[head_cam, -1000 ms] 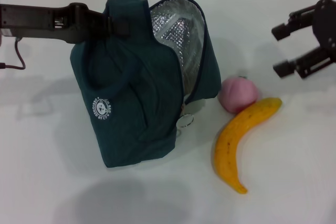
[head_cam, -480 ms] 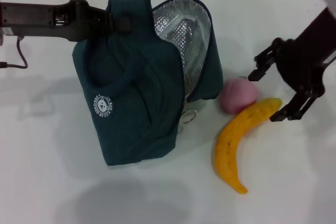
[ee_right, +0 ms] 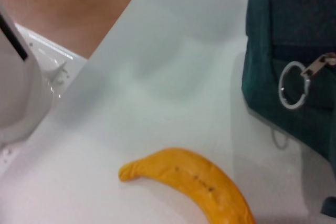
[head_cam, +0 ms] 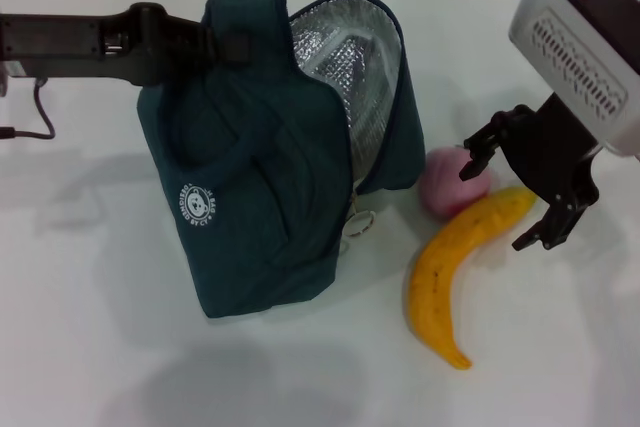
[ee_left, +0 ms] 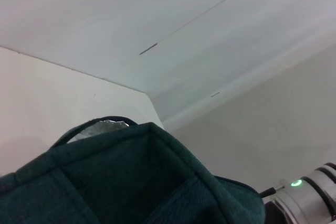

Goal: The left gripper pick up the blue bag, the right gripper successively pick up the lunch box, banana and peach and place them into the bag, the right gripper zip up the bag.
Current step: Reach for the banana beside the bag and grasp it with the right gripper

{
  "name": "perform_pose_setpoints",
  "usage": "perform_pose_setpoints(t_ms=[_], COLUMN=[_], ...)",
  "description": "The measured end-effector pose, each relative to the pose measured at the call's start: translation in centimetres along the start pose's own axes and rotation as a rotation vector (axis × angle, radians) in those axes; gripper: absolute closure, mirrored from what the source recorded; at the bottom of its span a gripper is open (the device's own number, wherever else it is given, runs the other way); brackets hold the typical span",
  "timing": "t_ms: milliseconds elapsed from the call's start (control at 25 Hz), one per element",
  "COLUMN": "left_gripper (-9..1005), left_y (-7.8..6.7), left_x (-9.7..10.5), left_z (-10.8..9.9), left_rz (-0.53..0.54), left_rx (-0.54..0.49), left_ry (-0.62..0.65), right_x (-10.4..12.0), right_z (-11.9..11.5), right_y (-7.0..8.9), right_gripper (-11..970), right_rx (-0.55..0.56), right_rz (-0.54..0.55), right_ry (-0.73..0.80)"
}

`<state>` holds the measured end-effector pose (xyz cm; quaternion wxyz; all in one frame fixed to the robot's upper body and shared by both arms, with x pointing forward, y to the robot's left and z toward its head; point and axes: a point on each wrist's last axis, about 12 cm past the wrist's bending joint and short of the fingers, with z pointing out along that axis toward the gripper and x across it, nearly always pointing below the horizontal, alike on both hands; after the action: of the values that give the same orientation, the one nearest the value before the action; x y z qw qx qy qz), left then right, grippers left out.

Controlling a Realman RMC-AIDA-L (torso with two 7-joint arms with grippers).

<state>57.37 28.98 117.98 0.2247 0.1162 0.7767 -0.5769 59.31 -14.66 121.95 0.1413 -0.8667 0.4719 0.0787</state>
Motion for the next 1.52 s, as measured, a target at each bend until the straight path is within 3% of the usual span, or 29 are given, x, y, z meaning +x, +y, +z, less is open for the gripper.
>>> perform_pose_setpoints(t_ms=[320, 1000, 1520], left_gripper=[957, 958, 959], left_y=[-0.2, -0.1, -0.1], left_x=[-0.1, -0.1, -0.1], left_z=[0.6, 0.7, 0.7], left_rz=[0.000, -0.001, 0.006], left_rx=[0.015, 0.027, 0.024], left_ry=[0.002, -0.023, -0.027], right_x=[0.1, 0.4, 0.6], right_z=[1.2, 5.4, 6.5], right_y=[0.4, 0.3, 0.0], right_gripper=[95, 95, 95], right_rx=[0.014, -0.006, 0.002], right_rz=[-0.077, -0.121, -0.126], right_ry=[0.007, 0.034, 0.030])
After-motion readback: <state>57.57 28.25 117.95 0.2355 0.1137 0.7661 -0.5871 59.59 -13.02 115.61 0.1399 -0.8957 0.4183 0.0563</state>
